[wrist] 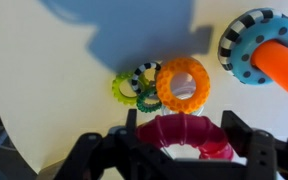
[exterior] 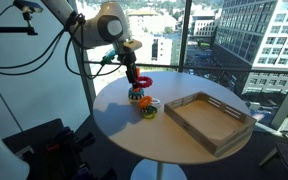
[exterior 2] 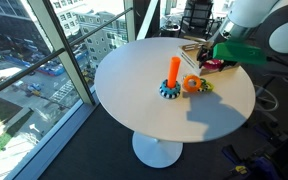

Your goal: Pick up the red ring from the ring holder and put it on the table

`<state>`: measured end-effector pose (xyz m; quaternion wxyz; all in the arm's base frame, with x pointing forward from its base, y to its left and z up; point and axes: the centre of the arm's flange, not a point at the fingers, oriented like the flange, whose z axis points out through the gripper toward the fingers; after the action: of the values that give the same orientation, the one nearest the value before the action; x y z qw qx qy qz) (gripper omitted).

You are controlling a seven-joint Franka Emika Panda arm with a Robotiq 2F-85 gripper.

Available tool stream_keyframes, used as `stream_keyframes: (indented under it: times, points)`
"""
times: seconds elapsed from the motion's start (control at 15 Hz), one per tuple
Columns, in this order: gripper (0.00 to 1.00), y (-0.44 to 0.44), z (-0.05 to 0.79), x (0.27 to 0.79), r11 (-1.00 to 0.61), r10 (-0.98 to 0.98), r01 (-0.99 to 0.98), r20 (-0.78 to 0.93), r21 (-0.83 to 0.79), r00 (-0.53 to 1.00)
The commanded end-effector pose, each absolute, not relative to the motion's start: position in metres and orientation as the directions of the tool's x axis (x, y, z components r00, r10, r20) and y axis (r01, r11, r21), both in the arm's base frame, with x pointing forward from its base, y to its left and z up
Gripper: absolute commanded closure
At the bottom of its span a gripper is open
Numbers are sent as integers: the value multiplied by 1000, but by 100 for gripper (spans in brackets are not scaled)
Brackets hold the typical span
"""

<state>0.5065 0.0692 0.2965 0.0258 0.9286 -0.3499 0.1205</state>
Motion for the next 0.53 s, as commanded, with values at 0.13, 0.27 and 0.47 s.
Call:
stream_keyframes:
  times: [0.13,0.27,0.47]
  points:
    - [41,54,257,500,-743,-655,-668,167,33,737]
    - [41,52,242,499,-741,-656,-669,149,58,740]
    - [41,52,225,495,-742,-653,-664,124,97,747]
